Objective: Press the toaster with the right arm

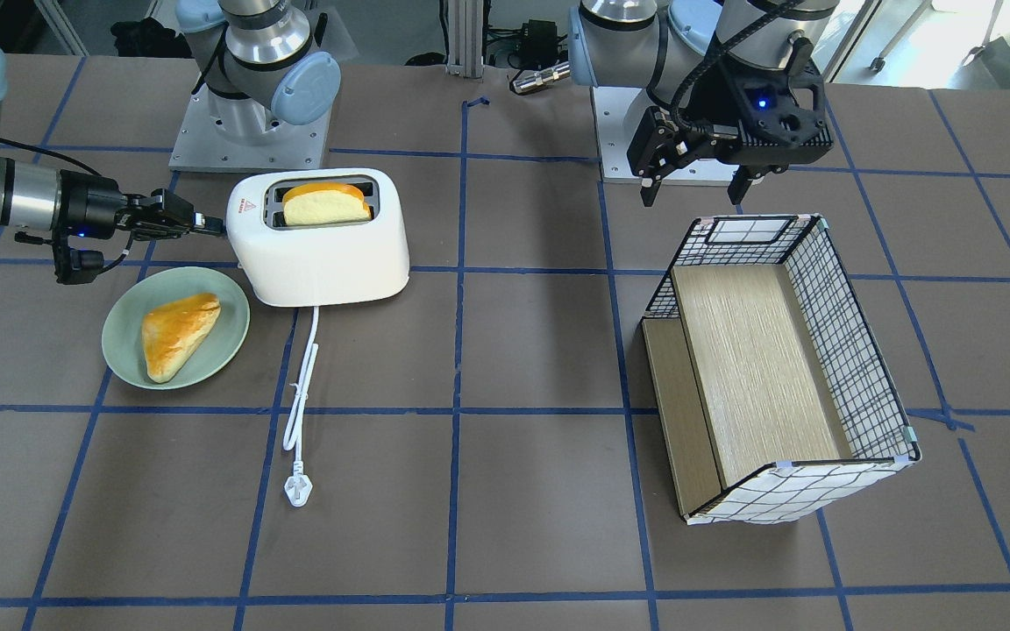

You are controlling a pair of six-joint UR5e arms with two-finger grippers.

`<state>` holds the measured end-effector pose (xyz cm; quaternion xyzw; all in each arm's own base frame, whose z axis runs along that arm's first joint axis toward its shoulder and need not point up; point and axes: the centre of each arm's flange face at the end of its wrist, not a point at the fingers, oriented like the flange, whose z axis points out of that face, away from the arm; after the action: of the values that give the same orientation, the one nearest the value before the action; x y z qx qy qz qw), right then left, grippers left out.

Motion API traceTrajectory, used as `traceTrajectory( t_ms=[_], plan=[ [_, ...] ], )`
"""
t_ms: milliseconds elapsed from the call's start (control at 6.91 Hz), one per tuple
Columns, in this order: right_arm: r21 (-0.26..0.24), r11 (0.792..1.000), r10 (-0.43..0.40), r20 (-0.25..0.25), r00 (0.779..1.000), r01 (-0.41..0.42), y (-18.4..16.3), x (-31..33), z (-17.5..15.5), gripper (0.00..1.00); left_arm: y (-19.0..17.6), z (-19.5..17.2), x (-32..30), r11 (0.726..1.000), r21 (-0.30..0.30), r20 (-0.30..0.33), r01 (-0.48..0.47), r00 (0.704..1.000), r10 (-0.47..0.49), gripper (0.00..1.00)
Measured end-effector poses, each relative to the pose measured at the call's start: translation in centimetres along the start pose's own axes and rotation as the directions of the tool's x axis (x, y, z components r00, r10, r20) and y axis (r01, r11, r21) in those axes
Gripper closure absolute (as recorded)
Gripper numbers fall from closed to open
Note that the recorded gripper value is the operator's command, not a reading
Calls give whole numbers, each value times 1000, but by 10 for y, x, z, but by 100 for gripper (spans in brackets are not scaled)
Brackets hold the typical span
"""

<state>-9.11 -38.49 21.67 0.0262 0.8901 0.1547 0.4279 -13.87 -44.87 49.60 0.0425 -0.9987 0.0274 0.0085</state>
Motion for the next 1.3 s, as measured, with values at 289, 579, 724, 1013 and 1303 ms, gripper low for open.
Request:
traceTrajectory(
  t_ms=[289,579,724,1013,1303],
  plan=[
    [4,1000,-1,-10,1000,1,1,7,10,100,0,0,0,1000,0,0,0,1000,0,0],
    [6,1000,-1,-13,1000,1,0,9,12,100,0,0,0,1000,-1,1,0,1000,0,0],
    [7,1000,5,-16,1000,-5,0,8,11,100,0,0,0,1000,-1,1,0,1000,0,0],
    [13,998,70,-45,997,-69,0,1,-3,97,0,0,0,1000,-1,1,0,1000,0,0],
    [3,993,119,-70,990,-119,0,-13,-29,1,0,0,0,1000,-1,0,0,1000,0,0]
  ],
)
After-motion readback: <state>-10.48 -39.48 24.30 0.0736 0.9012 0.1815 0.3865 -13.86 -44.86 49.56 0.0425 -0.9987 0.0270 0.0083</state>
